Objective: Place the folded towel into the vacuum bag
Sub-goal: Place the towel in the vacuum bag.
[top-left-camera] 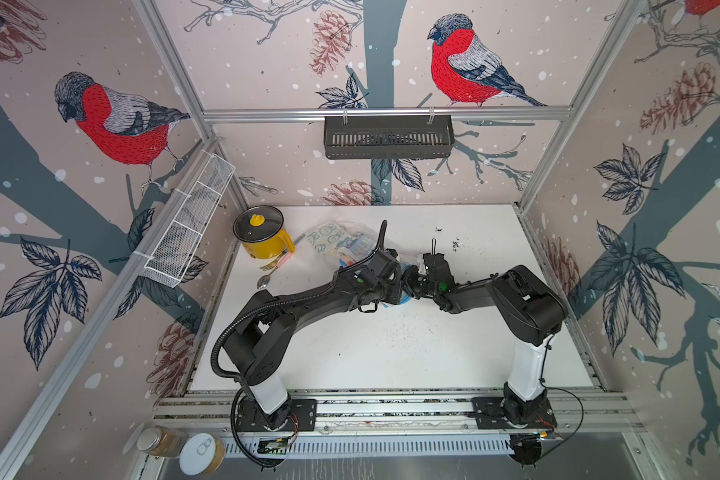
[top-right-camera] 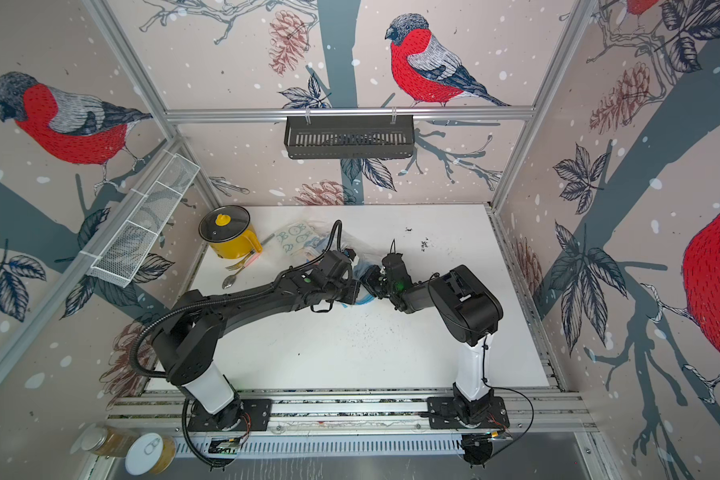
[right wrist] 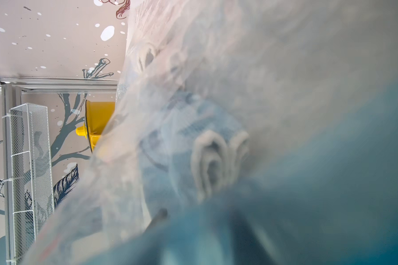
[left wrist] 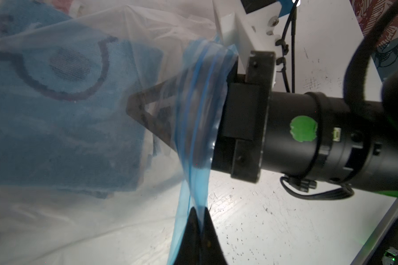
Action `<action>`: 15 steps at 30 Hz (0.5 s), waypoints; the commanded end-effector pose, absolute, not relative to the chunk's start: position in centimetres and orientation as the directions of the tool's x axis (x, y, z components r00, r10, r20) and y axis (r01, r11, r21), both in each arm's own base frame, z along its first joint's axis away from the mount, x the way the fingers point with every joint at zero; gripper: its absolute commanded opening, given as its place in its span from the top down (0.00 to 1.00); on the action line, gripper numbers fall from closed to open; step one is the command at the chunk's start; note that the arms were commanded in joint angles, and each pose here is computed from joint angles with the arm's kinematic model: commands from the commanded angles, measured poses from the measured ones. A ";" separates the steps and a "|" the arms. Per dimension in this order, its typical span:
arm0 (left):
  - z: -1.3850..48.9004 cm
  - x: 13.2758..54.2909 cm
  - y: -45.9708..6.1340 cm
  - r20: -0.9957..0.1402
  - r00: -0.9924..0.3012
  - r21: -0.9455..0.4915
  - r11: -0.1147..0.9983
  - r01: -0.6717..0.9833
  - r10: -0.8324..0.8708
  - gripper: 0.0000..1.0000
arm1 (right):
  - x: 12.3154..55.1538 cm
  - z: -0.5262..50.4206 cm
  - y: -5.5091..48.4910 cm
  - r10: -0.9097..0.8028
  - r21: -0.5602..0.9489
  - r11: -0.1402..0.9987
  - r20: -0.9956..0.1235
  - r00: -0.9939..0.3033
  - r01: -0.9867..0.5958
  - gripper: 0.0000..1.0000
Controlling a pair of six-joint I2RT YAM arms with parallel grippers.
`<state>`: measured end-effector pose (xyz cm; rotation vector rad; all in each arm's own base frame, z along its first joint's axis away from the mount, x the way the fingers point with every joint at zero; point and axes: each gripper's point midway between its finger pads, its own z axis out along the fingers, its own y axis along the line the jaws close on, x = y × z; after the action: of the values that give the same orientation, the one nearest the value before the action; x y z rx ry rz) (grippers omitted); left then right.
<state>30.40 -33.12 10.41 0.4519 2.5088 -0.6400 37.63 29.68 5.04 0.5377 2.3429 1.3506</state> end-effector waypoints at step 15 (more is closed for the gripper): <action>14.6 28.8 -30.1 -0.620 -0.773 -0.334 0.845 0.417 0.136 0.27 | 34.8 6.3 22.6 0.559 0.785 0.588 -0.221 -0.800 0.194 0.41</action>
<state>28.91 -31.44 14.37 0.4358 2.4162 -0.6819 35.15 24.35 6.50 0.6021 2.3609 1.1955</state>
